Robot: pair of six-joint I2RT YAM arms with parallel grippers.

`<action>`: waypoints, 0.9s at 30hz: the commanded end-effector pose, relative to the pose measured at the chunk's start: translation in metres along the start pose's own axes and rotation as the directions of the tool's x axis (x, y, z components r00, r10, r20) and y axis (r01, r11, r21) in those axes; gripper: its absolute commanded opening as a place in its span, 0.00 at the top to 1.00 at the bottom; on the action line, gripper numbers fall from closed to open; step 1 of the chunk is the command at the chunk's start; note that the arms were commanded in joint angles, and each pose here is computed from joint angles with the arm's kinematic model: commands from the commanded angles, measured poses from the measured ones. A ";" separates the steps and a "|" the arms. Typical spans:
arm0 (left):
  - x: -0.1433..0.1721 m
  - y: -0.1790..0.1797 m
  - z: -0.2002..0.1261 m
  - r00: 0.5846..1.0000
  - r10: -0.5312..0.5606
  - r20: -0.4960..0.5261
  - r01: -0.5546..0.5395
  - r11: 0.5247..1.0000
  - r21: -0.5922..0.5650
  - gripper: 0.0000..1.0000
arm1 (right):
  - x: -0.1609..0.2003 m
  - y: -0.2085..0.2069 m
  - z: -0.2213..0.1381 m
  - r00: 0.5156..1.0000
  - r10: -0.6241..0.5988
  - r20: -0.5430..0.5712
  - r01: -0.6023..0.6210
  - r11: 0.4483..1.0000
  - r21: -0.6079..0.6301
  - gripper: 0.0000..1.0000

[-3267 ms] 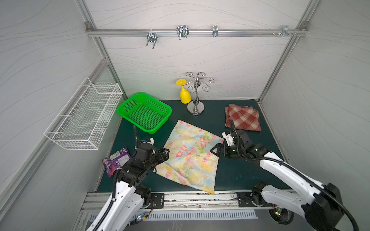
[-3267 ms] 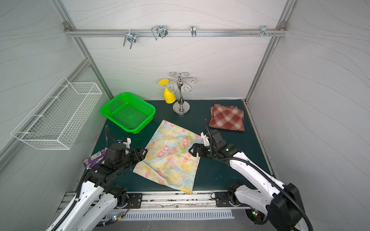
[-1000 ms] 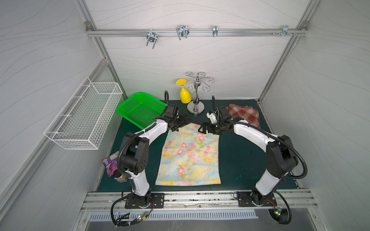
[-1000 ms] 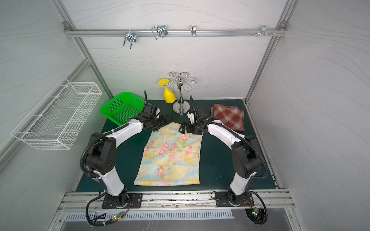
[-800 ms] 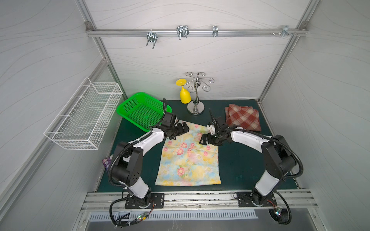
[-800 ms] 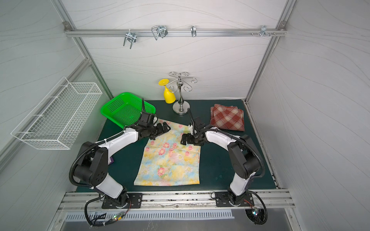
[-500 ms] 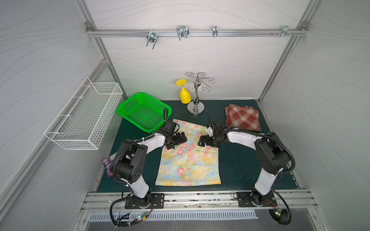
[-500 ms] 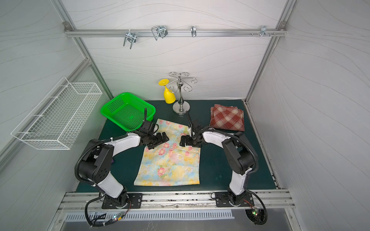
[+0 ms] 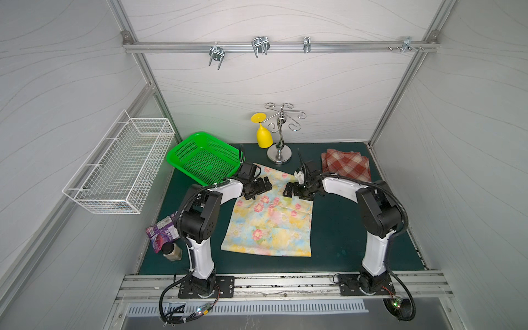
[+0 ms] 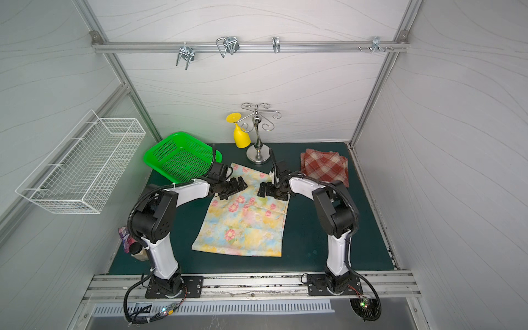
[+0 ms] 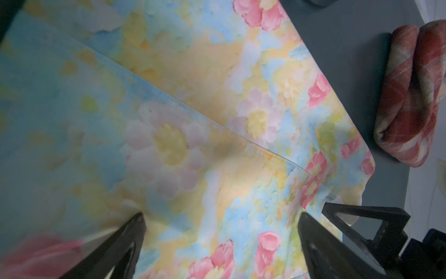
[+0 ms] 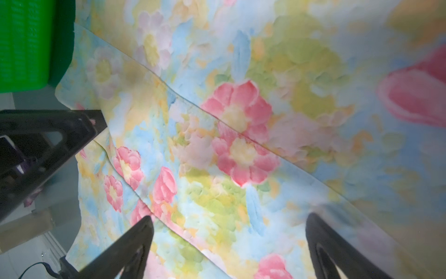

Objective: Fold and stack skirts
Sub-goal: Move the skirt to the center of the table.

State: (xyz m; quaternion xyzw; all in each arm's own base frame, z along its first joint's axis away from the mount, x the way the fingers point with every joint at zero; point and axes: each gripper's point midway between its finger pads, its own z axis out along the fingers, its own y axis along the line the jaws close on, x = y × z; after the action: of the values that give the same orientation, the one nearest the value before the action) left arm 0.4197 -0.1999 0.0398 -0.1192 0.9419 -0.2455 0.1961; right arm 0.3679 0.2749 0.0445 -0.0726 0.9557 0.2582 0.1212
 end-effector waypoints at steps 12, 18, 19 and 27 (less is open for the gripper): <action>-0.003 0.014 0.016 0.997 -0.078 -0.024 0.077 0.996 -0.038 0.01 | -0.037 -0.035 0.007 0.998 0.017 -0.057 -0.012 0.996 0.087 0.01; -0.012 -0.014 -0.044 0.998 -0.036 0.054 0.034 0.999 0.038 0.01 | -0.033 0.007 -0.050 0.997 -0.042 0.063 0.040 0.999 0.021 0.01; -0.012 -0.018 -0.057 0.997 -0.032 0.068 0.028 0.998 0.051 0.01 | -0.029 0.014 -0.060 0.995 -0.058 0.084 0.057 0.998 0.022 0.01; 0.022 -0.021 -0.134 0.994 -0.028 0.110 0.017 0.995 0.096 0.01 | 0.039 0.027 -0.103 0.984 -0.108 0.144 0.106 0.994 0.022 0.01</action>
State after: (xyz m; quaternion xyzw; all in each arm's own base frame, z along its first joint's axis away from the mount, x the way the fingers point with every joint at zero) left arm 0.3701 -0.1760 0.1672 -0.1217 0.9025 -0.2979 0.2861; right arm 0.3237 0.2514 0.1494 -0.1140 0.9321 0.2648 0.2192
